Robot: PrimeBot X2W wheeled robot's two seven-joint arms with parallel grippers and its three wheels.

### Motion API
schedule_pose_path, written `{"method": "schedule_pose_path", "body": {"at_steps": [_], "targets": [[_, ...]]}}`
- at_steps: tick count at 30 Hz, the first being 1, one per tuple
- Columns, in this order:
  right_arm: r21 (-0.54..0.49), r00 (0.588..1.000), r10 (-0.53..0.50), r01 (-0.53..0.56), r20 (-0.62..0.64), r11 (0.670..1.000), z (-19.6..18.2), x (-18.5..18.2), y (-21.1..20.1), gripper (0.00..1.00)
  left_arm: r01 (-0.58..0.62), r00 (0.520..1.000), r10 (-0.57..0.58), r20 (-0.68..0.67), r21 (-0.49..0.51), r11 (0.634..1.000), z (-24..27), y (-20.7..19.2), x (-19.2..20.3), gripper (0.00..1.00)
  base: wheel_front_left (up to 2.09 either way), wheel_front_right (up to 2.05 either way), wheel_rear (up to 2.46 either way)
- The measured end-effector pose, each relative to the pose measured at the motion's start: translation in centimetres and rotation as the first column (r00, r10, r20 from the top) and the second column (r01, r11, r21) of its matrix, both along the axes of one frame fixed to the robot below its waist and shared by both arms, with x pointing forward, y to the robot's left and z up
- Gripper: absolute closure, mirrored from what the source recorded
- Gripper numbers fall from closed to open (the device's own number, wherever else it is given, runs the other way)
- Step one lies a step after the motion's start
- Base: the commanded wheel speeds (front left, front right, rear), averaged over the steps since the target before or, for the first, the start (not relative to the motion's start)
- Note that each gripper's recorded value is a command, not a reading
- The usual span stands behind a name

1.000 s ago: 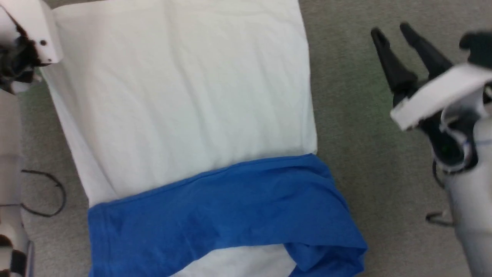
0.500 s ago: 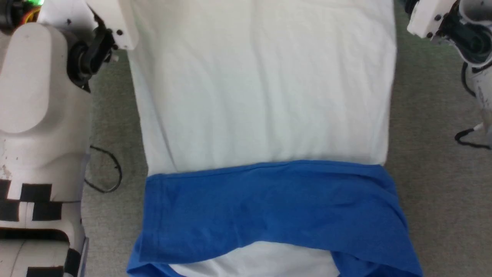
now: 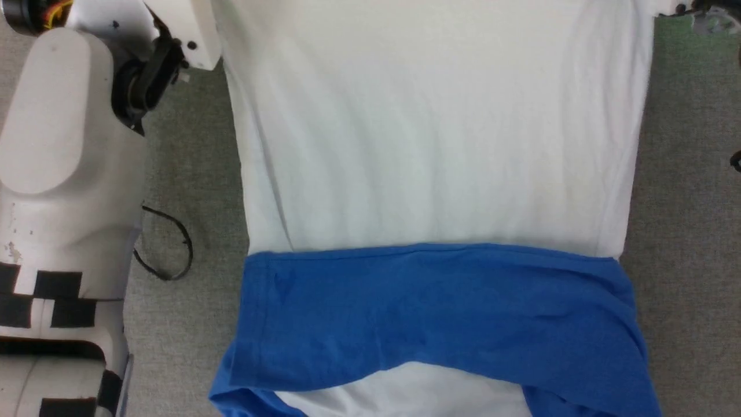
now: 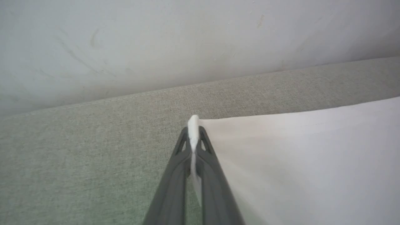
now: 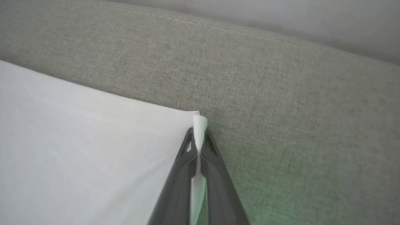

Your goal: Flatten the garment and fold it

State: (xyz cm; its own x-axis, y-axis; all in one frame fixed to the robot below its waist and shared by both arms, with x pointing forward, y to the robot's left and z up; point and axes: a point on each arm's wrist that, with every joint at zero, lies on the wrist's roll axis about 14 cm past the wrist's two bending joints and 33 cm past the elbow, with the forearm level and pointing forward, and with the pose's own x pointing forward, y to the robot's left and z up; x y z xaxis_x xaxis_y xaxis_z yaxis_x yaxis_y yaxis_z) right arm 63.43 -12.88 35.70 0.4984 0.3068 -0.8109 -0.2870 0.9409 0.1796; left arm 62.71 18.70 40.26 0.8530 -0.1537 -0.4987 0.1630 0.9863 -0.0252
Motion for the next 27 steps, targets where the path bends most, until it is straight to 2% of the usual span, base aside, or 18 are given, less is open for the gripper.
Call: {"method": "schedule_pose_path", "body": {"at_steps": [4,8,13,16,20,27], "targets": [[0.016,0.972,-0.021,0.018,0.233,1.0,3.5,1.9,-0.7,1.0,-0.006,0.991,0.004,0.135,0.018,1.0,3.7,0.6,1.4,1.0,0.0,0.0,0.0],[0.073,0.869,-0.088,0.06,0.487,0.996,10.1,4.3,-2.1,1.0,-0.014,0.958,0.003,0.287,0.034,0.999,8.5,1.2,2.6,1.0,0.0,0.0,0.0],[0.089,0.759,-0.086,0.038,0.645,0.995,16.0,4.1,-2.1,1.0,-0.019,0.901,0.0,0.435,0.039,0.999,13.8,1.6,2.6,1.0,0.0,0.0,0.0],[0.084,0.714,-0.063,0.005,0.698,0.996,17.9,2.6,-1.8,1.0,-0.031,0.872,0.025,0.49,0.004,0.999,15.7,2.0,1.4,1.0,0.0,0.0,0.0],[0.084,0.71,-0.036,-0.032,0.703,0.996,16.9,-1.5,-2.0,1.0,-0.042,0.885,0.074,0.461,-0.078,0.996,14.2,2.3,-2.7,1.0,0.0,0.0,0.0],[0.127,0.763,-0.043,-0.052,0.645,0.991,13.4,-10.6,-2.8,1.0,-0.098,0.926,0.136,0.351,-0.125,0.987,10.6,2.4,-12.8,1.0,0.0,0.0,0.0]]}}
